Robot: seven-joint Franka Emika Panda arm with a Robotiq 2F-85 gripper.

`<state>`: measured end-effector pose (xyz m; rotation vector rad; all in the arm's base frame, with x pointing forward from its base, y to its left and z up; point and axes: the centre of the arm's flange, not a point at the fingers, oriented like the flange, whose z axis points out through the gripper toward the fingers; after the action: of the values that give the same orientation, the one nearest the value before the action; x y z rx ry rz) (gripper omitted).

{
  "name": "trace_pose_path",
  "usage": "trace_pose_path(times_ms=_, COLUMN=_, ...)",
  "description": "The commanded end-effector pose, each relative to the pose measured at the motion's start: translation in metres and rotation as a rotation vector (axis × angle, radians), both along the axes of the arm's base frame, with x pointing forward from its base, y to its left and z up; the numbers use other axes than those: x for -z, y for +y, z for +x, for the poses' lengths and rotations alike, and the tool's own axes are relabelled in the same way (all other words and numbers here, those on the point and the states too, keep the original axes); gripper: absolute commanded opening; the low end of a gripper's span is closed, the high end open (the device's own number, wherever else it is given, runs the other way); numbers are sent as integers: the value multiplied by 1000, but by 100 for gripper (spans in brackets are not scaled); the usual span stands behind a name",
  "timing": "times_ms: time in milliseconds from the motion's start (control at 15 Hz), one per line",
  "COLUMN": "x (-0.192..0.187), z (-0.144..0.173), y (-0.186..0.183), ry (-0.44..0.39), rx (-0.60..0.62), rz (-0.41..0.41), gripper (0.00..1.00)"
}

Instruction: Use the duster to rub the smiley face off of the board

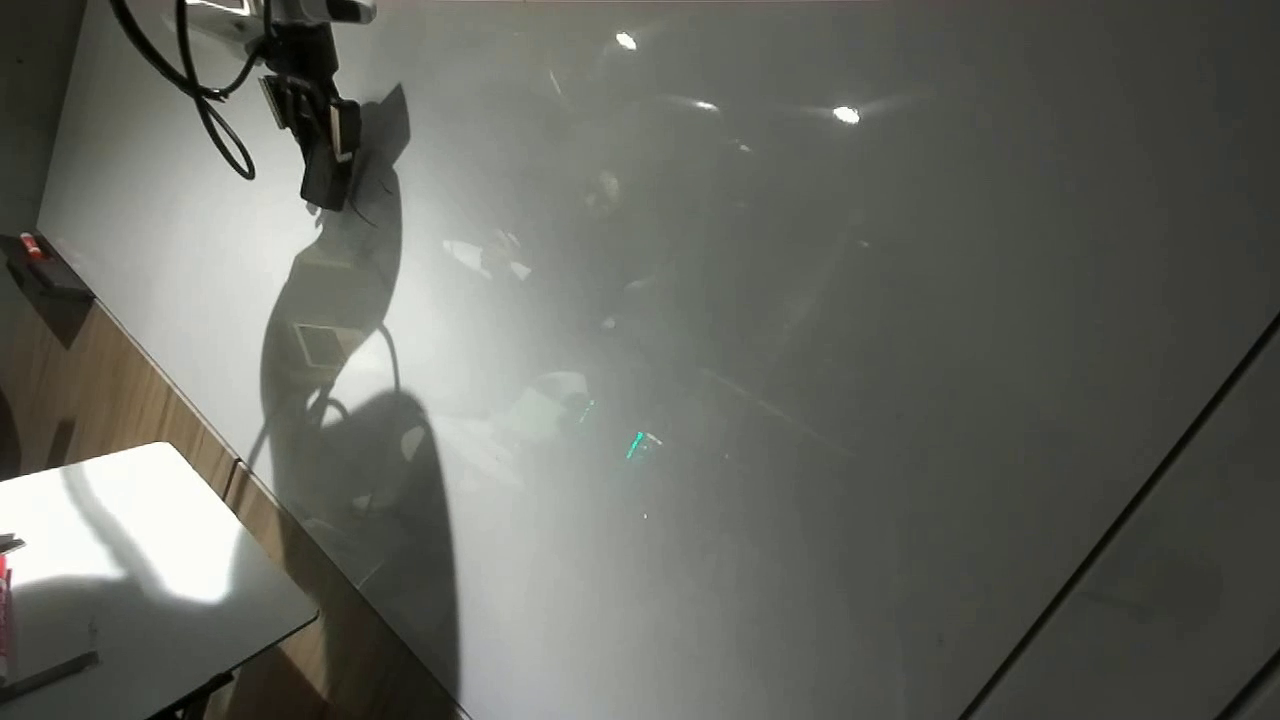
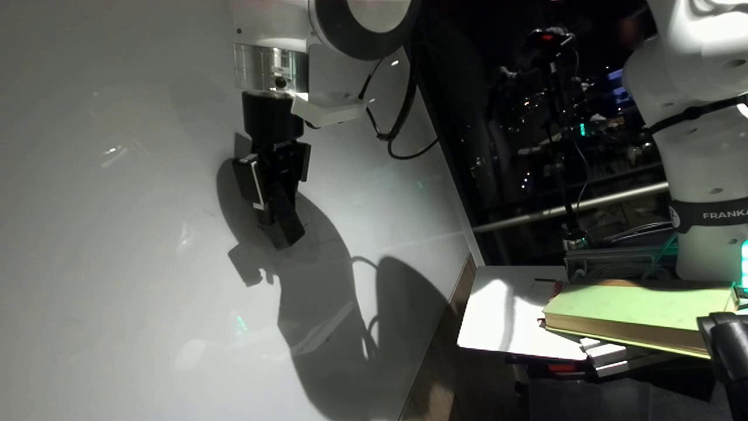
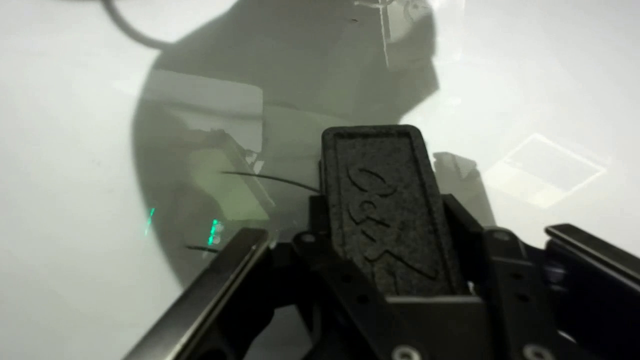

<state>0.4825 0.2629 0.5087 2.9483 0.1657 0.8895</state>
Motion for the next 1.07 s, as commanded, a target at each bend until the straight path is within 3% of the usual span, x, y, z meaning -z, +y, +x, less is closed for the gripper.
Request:
trace_pose_path(times_ms=0, x=-2, z=3, y=35, ry=-32, rx=-20, rz=3, gripper=31)
trace_pose_path(times_ms=333, x=1, z=11, y=46, ry=-49, rx=-34, rz=-12, gripper=31)
trace_pose_path(times_ms=667, x=12, z=43, y=25, ry=-42, rx=4, rz=-39, gripper=31)
trace_pose_path(times_ms=1000, x=25, z=54, y=-12, ry=-24, rx=50, rz=-54, gripper=31)
